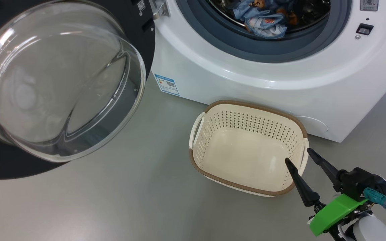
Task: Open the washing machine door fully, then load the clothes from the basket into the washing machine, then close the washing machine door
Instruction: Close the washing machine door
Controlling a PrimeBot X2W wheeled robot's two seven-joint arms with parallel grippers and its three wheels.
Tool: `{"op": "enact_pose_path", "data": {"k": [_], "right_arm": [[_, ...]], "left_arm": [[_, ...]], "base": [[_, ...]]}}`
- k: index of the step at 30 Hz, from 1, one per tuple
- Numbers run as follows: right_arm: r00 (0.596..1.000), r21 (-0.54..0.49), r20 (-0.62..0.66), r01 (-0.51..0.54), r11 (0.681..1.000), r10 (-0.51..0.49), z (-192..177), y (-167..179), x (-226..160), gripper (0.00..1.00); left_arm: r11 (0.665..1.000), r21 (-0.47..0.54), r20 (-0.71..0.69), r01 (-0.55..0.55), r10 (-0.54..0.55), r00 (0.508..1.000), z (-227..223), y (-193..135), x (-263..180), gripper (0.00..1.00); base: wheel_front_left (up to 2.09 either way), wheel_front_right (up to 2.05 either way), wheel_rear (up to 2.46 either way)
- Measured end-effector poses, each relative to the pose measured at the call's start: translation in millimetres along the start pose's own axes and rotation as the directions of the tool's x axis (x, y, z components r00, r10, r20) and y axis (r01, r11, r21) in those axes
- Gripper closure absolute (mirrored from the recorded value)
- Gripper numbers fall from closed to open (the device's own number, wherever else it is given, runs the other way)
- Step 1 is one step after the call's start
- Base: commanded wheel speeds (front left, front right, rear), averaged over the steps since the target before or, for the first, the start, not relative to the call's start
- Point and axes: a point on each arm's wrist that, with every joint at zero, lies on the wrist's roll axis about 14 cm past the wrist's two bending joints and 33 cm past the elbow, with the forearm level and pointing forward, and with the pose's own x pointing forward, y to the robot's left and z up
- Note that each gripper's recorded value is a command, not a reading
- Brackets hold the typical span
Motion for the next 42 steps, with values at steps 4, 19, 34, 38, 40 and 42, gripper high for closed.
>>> {"op": "enact_pose_path", "data": {"k": [4, 19, 34, 38, 40, 42], "right_arm": [[1.0, -0.006, 0.008, -0.002, 1.0, 0.003, 4.1, 1.4, 1.0, 0.0], [0.998, -0.035, 0.057, 0.014, 0.999, -0.012, 28.9, 5.0, -3.7, 0.0], [0.996, -0.044, 0.078, 0.043, 0.998, -0.039, 40.6, 9.5, -20.1, 0.0], [0.995, -0.049, 0.089, 0.053, 0.997, -0.049, 45.1, 7.2, -21.9, 0.0], [0.994, -0.05, 0.092, 0.061, 0.997, -0.056, 46.6, 5.4, -23.9, 0.0], [0.994, -0.049, 0.088, 0.07, 0.996, -0.066, 45.1, 3.5, -27.7, 0.0]], "left_arm": [[1.0, 0.007, -0.033, 0.011, -0.01, 0.999, -3.5, -2.2, -2.9, 1.0], [0.99, 0.026, -0.194, 0.138, -0.13, 0.972, -29.7, -16.7, -34.0, 1.0], [0.941, 0.05, -0.37, 0.334, -0.293, 0.881, -66.9, -50.6, -71.4, 1.0], [0.916, 0.064, -0.425, 0.395, -0.333, 0.842, -80.4, -64.9, -80.0, 1.0], [0.905, 0.06, -0.453, 0.422, -0.352, 0.819, -88.3, -70.6, -84.1, 1.0], [0.891, 0.053, -0.48, 0.452, -0.374, 0.794, -96.3, -77.4, -88.2, 1.0]], "base": [[0.0, 0.0, 0.0], [0.0, 0.0, 0.0], [0.0, 0.0, 0.0], [0.0, 0.0, 0.0], [0.0, 0.0, 0.0], [0.0, 0.0, 0.0]]}}
